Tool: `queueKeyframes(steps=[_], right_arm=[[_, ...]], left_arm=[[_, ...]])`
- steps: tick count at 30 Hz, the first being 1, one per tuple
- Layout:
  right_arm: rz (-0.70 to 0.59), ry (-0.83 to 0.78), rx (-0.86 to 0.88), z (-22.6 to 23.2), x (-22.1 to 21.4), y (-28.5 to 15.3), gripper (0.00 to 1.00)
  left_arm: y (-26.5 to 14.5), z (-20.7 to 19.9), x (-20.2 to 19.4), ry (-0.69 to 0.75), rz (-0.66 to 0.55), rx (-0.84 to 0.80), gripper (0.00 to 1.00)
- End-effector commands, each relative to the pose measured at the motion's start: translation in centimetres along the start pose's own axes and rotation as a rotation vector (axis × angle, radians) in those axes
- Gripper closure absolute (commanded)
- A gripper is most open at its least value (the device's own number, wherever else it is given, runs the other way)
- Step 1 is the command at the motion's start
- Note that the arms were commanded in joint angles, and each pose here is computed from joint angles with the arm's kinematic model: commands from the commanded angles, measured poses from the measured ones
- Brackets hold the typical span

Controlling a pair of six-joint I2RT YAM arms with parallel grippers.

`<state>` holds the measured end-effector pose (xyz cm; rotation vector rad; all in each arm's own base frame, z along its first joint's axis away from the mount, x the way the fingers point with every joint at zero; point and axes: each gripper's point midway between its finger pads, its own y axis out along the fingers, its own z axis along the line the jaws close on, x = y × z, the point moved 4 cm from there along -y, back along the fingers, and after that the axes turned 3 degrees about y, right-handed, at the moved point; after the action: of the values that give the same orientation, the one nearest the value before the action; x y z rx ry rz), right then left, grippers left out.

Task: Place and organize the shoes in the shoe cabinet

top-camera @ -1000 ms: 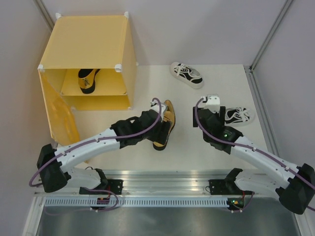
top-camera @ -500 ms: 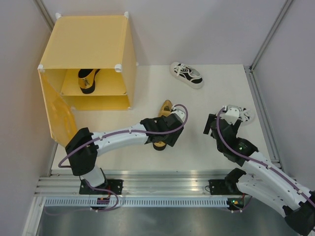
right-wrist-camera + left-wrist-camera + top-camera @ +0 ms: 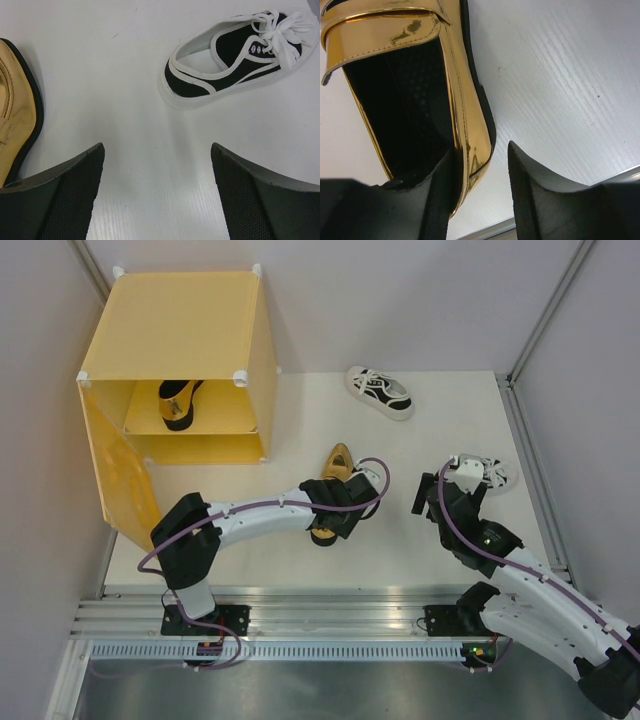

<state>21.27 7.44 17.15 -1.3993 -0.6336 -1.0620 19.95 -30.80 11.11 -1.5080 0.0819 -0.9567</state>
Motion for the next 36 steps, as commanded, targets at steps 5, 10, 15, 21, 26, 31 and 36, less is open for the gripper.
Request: queueKeyframes(steps=[5, 10, 15, 21, 26, 31, 36], right_arm=[[0.002, 0.012, 0.014, 0.3, 0.0, 0.1, 0.09], [0.004, 0.010, 0.015, 0.3, -0.2, 0.1, 0.10], [0.000, 0.014, 0.016, 0.2, -0.2, 0.1, 0.09], [0.001, 0.015, 0.019, 0.2, -0.2, 0.1, 0.10], [-0.002, 0.016, 0.021, 0.2, -0.2, 0.1, 0.10], [-0.002, 0.016, 0.021, 0.2, -0.2, 0.1, 0.10], [-0.004, 0.015, 0.022, 0.2, -0.3, 0.1, 0.10]], left_arm=[[-0.5, 0.2, 0.5, -0.007, -0.001, 0.014, 0.55], [-0.1, 0.5, -0.3, 0.001, 0.030, 0.029, 0.59], [0.0, 1.0, -0.6, -0.007, 0.054, 0.032, 0.66], [-0.2, 1.8, -0.2, -0.037, 0.056, 0.014, 0.89], [-1.4, 2.2, -0.1, -0.039, 0.026, 0.005, 0.98], [-3.9, 3.4, -0.6, -0.040, 0.012, 0.018, 0.98], [-6.8, 4.2, -1.0, -0.081, -0.032, -0.002, 0.98]])
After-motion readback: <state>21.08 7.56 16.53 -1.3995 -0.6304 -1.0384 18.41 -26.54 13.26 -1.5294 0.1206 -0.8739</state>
